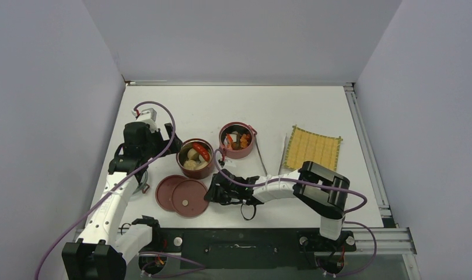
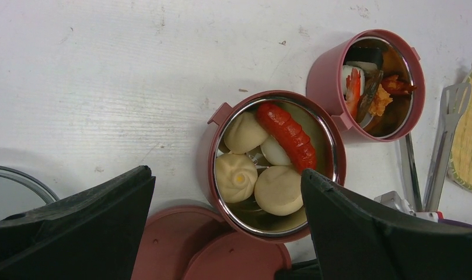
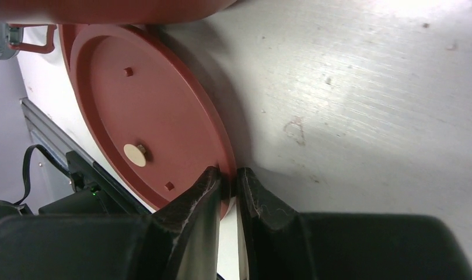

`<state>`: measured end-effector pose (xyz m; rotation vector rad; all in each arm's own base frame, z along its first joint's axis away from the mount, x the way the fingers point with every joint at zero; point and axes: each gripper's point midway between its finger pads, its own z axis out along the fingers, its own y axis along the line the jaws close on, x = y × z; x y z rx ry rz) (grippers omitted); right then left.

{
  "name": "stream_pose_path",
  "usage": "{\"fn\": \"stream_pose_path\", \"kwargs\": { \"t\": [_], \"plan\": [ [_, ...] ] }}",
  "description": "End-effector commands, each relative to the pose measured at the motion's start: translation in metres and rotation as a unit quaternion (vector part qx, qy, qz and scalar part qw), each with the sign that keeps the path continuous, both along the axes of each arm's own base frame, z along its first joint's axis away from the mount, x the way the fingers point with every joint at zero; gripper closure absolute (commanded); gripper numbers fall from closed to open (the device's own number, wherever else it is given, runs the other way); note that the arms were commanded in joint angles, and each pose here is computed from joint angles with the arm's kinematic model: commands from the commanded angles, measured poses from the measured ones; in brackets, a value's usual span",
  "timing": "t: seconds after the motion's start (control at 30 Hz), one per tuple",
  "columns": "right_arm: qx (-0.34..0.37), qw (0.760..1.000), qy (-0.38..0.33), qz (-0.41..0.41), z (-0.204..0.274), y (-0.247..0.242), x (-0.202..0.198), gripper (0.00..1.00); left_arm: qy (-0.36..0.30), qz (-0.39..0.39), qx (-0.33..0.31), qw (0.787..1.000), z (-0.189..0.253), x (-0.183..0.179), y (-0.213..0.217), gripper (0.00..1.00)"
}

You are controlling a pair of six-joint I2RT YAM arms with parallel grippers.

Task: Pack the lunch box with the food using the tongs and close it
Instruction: Pick up the box lid from the center of the board.

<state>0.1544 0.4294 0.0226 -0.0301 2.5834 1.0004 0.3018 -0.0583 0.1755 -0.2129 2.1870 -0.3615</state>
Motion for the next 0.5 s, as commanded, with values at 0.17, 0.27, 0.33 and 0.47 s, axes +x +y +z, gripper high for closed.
{"fn": "stream_pose_path", "kwargs": {
  "t": [0.17,0.27,0.33,0.47],
  "plan": [
    [-0.05,0.997,-0.037,-0.044,0.017,-0.04,0.01,0.89,-0.03,-0.006,-0.012,0.999,0.017,0.006,-0.004,0.04],
    [-0.081,0.995,-0.041,-0.049,0.018,-0.06,0.007,0.9,-0.027,-0.007,-0.012,1.0,0.016,0.006,-0.004,0.04],
    [-0.094,0.993,-0.046,-0.055,0.018,-0.073,0.006,0.91,-0.028,-0.008,-0.013,0.999,0.016,0.006,-0.004,0.04],
    [-0.096,0.992,-0.055,-0.064,0.026,-0.094,0.003,0.92,-0.024,-0.01,-0.014,1.0,0.014,0.007,-0.005,0.04]
  ]
}}
